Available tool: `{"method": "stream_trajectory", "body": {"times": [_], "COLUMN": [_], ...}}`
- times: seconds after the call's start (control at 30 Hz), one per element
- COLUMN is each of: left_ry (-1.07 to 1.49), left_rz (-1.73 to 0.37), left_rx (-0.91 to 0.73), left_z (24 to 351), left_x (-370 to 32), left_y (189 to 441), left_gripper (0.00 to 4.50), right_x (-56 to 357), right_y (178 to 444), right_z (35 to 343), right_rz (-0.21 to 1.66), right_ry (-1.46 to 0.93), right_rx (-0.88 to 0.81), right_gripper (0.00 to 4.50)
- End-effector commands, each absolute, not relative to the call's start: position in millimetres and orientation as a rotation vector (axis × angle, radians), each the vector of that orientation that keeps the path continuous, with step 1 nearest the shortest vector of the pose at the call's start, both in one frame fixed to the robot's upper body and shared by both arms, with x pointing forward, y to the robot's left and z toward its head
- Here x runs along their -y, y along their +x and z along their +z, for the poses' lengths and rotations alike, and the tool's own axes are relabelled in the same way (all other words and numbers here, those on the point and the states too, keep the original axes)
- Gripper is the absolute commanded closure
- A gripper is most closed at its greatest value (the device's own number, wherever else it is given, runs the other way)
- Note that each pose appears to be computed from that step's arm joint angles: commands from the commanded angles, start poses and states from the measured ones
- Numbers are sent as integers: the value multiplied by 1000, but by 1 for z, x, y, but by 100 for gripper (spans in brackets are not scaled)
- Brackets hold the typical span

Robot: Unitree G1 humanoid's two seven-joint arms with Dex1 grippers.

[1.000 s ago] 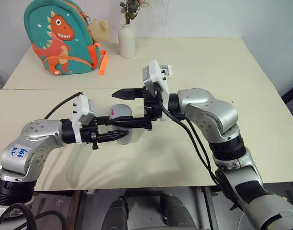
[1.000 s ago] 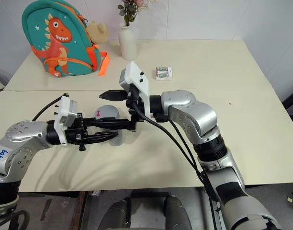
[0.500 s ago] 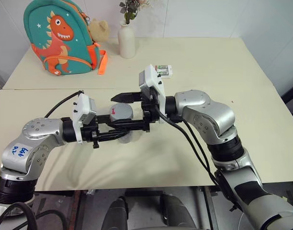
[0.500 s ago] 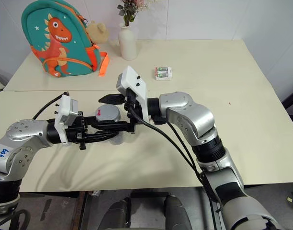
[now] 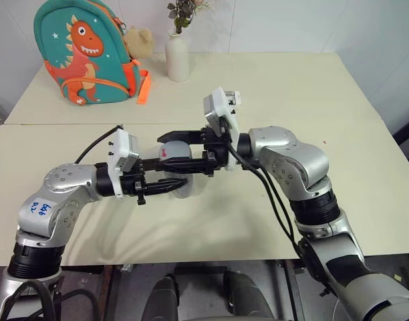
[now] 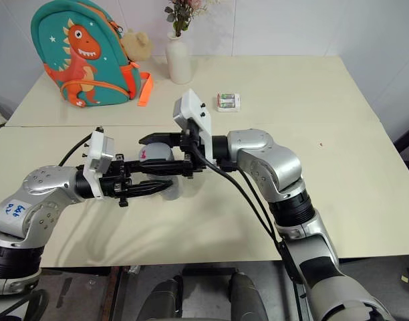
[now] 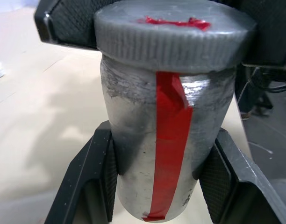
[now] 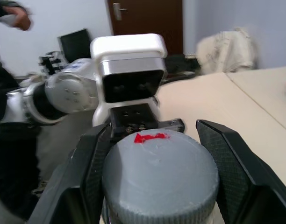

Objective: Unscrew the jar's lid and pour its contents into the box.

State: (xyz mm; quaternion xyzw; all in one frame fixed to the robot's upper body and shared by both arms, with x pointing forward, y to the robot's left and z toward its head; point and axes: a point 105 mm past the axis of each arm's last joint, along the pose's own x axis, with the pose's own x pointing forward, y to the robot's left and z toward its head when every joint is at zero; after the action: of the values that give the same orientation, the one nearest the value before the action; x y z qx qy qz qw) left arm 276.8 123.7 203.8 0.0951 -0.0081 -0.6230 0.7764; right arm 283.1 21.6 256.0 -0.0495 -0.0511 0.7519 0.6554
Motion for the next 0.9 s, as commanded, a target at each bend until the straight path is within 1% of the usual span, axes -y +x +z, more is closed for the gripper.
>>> {"method": "stream_trajectory", "body": {"times": [0.03,0.17,0.3,0.63,0.7,0.73,0.8,0.83,0.9], "left_ry": [269,289,293,267,265,265,264,263,260], "left_rz": [-1481,-1570,-1614,-1570,-1557,-1552,-1537,-1531,-1513], "left_rx": [65,75,98,150,157,159,164,164,157], "left_z": [209,210,214,221,222,222,223,224,223], "left_x": [-111,-106,-106,-109,-110,-110,-112,-113,-117], "left_y": [268,265,263,265,266,266,267,267,266], "left_gripper": [253,253,253,253,253,253,253,253,253], "right_x": [-22,-14,-7,-7,-4,-3,-1,0,2], "right_y": [261,268,273,276,277,277,278,280,284], "right_z": [268,261,258,260,259,259,261,263,269], "right_rz": [1931,2005,2053,2049,2037,2034,2013,1998,1956], "right_ry": [-189,-304,-361,-323,-300,-295,-292,-287,-278], "right_rx": [165,99,60,67,32,22,35,50,97], "right_gripper": [194,194,194,194,115,89,23,4,4]}}
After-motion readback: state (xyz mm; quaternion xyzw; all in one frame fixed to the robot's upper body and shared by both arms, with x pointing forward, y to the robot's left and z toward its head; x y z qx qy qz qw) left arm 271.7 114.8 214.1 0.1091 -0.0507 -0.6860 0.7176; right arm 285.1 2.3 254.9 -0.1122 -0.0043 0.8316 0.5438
